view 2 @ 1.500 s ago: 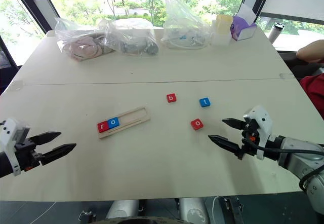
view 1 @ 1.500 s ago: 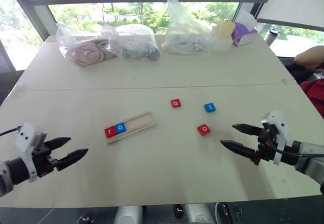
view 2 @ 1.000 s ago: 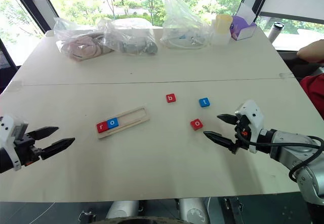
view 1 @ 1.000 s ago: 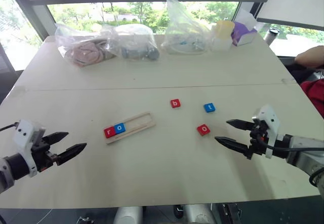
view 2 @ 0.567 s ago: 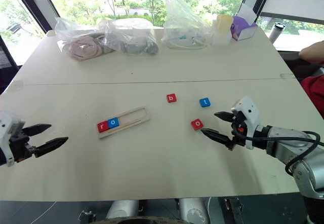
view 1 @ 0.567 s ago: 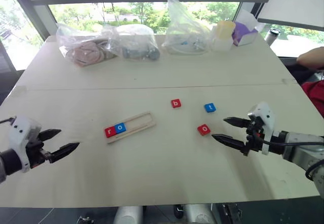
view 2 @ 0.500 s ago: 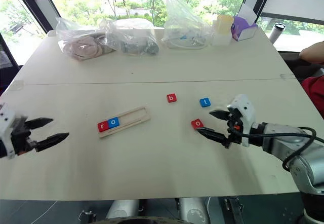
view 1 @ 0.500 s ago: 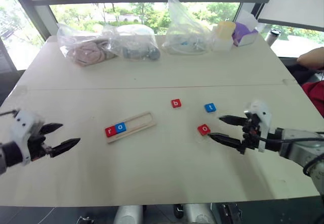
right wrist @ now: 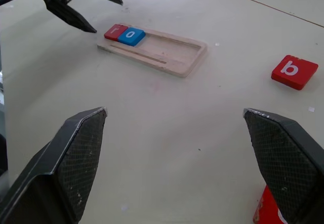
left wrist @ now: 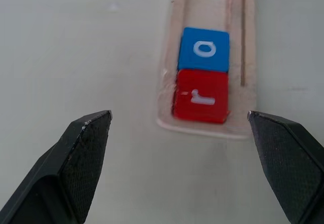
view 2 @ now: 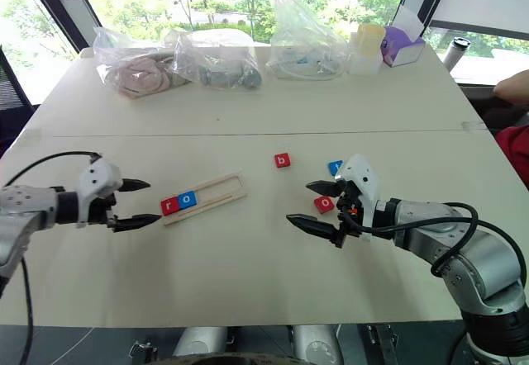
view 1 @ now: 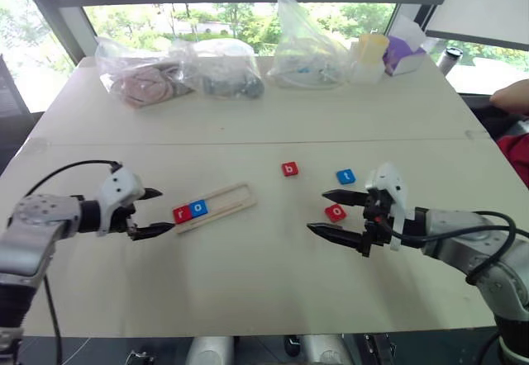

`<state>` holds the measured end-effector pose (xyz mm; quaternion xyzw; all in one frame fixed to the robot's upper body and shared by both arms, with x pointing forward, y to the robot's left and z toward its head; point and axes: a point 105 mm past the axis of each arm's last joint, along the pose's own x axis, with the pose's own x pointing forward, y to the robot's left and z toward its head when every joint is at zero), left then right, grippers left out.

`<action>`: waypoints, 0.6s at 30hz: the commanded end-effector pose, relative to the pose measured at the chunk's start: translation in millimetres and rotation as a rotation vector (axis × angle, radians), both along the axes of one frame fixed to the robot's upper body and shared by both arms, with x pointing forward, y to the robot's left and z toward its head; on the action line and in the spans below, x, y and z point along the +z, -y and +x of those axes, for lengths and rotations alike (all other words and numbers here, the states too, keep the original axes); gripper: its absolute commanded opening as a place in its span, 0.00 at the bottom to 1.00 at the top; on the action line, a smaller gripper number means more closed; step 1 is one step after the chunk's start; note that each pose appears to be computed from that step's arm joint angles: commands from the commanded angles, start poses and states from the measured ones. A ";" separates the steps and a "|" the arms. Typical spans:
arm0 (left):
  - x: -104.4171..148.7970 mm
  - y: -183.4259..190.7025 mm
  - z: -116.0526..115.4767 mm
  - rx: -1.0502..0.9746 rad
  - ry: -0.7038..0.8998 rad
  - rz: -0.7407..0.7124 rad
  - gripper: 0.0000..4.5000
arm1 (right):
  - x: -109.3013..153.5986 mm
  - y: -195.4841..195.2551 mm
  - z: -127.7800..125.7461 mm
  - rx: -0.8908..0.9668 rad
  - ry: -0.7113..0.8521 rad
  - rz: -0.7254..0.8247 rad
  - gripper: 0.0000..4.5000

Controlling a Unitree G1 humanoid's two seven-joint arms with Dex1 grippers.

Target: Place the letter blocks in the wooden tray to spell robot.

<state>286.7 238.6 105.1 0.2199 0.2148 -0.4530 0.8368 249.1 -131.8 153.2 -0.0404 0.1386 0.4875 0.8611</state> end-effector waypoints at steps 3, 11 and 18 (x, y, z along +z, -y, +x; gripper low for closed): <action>-5.0 9.9 3.7 -0.050 0.015 0.020 1.00 | 9.5 -3.5 -1.8 -0.004 0.064 0.006 0.99; -21.8 12.3 9.4 -0.048 0.032 0.071 1.00 | 9.5 -3.5 0.6 -0.021 0.075 0.008 0.99; -40.0 12.7 -1.2 -0.056 -0.052 0.072 0.94 | 9.2 -0.9 5.6 -0.039 0.085 0.002 1.00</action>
